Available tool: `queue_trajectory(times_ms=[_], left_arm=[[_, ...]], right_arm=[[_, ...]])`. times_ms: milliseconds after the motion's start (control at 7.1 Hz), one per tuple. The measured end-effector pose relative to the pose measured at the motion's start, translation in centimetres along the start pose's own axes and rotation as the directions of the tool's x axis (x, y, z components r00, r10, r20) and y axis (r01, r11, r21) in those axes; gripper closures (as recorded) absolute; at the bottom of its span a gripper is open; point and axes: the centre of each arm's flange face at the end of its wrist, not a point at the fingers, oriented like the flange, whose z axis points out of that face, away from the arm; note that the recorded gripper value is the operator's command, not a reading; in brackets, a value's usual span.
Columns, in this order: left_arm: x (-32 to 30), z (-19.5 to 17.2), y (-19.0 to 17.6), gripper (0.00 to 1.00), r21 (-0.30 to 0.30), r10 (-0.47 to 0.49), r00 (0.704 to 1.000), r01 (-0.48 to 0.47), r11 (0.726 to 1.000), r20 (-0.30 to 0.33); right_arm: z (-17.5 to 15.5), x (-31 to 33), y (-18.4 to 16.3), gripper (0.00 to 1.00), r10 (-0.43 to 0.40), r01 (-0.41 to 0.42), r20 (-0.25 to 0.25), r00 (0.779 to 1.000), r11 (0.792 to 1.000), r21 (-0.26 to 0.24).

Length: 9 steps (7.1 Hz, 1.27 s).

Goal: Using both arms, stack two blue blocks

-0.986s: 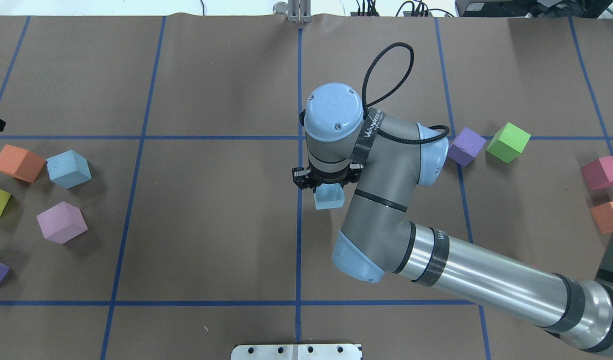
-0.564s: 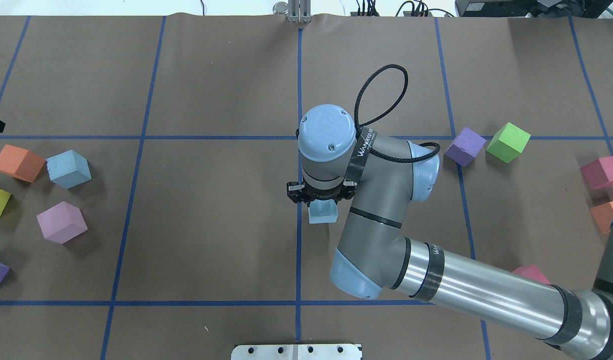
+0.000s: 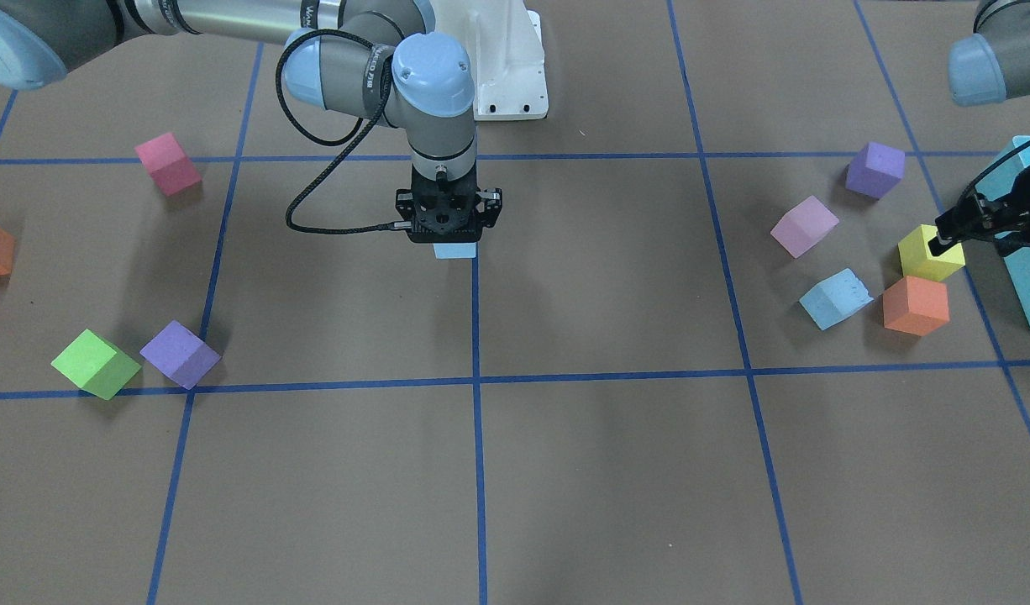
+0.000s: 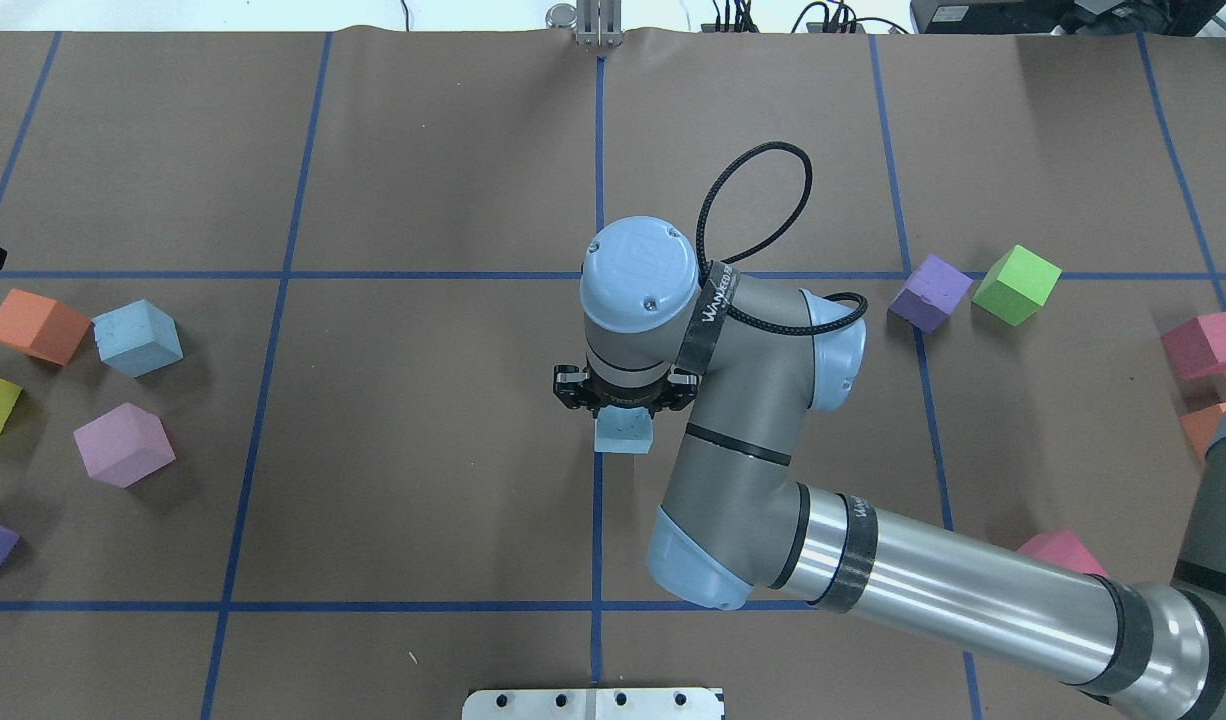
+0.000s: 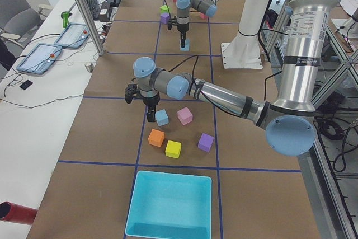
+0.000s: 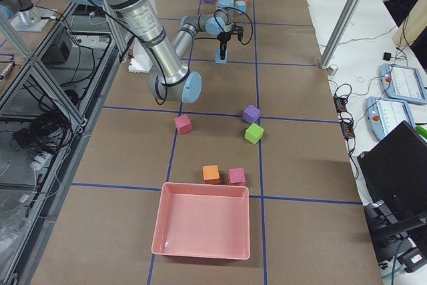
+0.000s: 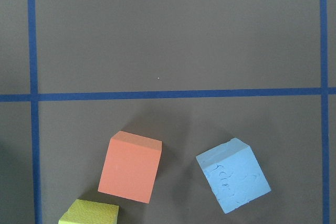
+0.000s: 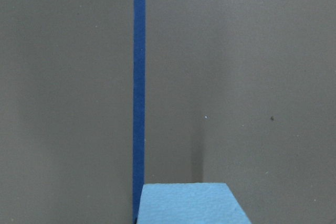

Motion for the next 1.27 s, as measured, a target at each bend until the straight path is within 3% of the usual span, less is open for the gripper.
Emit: queue_trajectory(times_ms=[564,1268], left_arm=[[-0.2,0.2,0.2,0.01,-0.003,-0.001,1.0,0.001,1.0,0.001],[-0.2,0.2,0.2,0.01,-0.003,-0.001,1.0,0.001,1.0,0.001]], right_arm=[[0.9,-3.2,-1.4,0.47,0.011,-0.011,-0.024,1.0,1.0,-0.008],[1.9,-2.8,-1.7,0.45,0.013,-0.013,-0.043,0.999,1.0,-0.011]])
